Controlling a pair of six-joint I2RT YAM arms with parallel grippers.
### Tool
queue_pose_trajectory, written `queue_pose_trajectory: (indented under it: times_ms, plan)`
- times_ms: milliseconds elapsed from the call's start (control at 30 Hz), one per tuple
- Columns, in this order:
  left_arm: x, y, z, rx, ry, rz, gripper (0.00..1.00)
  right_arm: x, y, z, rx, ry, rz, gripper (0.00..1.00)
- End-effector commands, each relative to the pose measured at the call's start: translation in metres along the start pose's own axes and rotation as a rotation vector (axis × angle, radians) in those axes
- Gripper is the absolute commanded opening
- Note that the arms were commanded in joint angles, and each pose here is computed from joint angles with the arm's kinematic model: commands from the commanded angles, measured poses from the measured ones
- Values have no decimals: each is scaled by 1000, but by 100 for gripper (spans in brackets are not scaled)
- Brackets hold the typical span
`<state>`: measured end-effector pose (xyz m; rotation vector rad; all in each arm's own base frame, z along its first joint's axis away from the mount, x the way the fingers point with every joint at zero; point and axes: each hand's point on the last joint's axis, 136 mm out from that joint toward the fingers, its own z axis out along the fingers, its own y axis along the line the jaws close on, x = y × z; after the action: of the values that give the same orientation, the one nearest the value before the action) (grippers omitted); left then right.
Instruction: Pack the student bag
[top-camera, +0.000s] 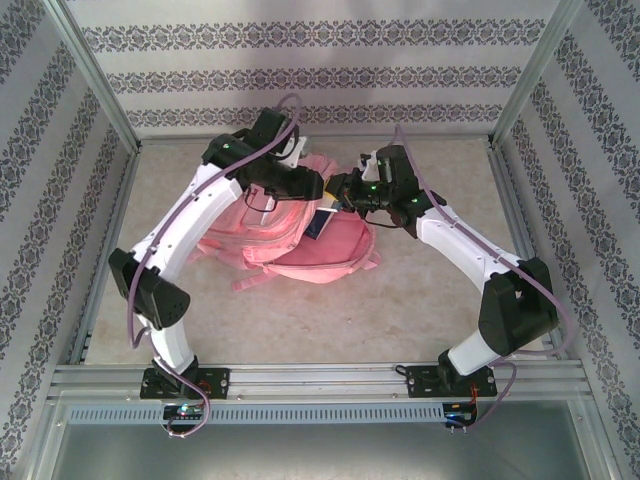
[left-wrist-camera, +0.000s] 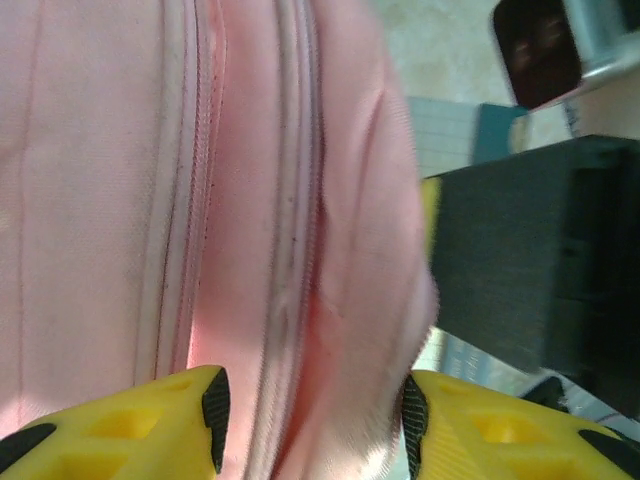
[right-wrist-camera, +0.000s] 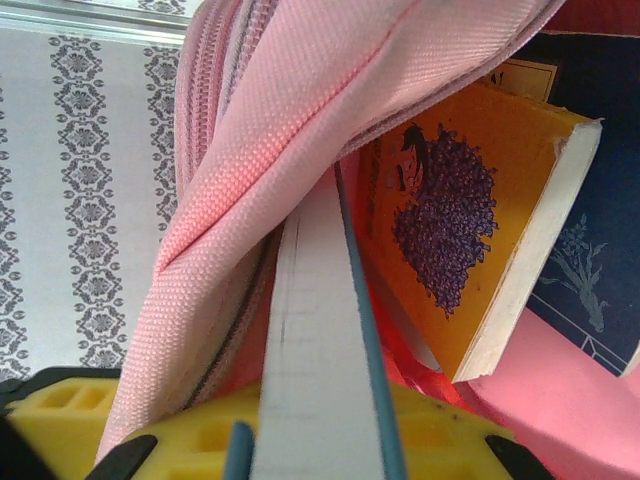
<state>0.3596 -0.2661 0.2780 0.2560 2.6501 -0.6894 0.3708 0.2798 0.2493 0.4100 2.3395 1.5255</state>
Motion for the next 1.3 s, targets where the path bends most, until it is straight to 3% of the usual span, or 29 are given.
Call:
queue_pose_trajectory:
  times_ms: [0,133,167,300,333,567,833,1267]
  plan:
    - [6,5,5,-94,25,71,49,6,44,-3,-152,17,-83,0]
    - [4,0,15,-111,29,98,49,8,44,-2,-160,17,-79,0]
    - [4,-1,18,-118,31,102,45,8,45,-3,-164,17,-78,0]
    - [-7,2,9,-169,-21,110,5,10,40,-4,-147,10,-90,0]
    - [-11,4,3,-189,-43,113,0,9,36,-6,-130,4,-94,0]
    - [-38,2,-57,-236,-224,126,0,11,-30,-10,76,-23,-85,0]
    - [-40,2,-76,-220,-248,113,0,9,-71,3,169,-23,-57,0]
    - [-46,7,-77,-180,-248,59,0,8,-33,10,144,-51,-66,0]
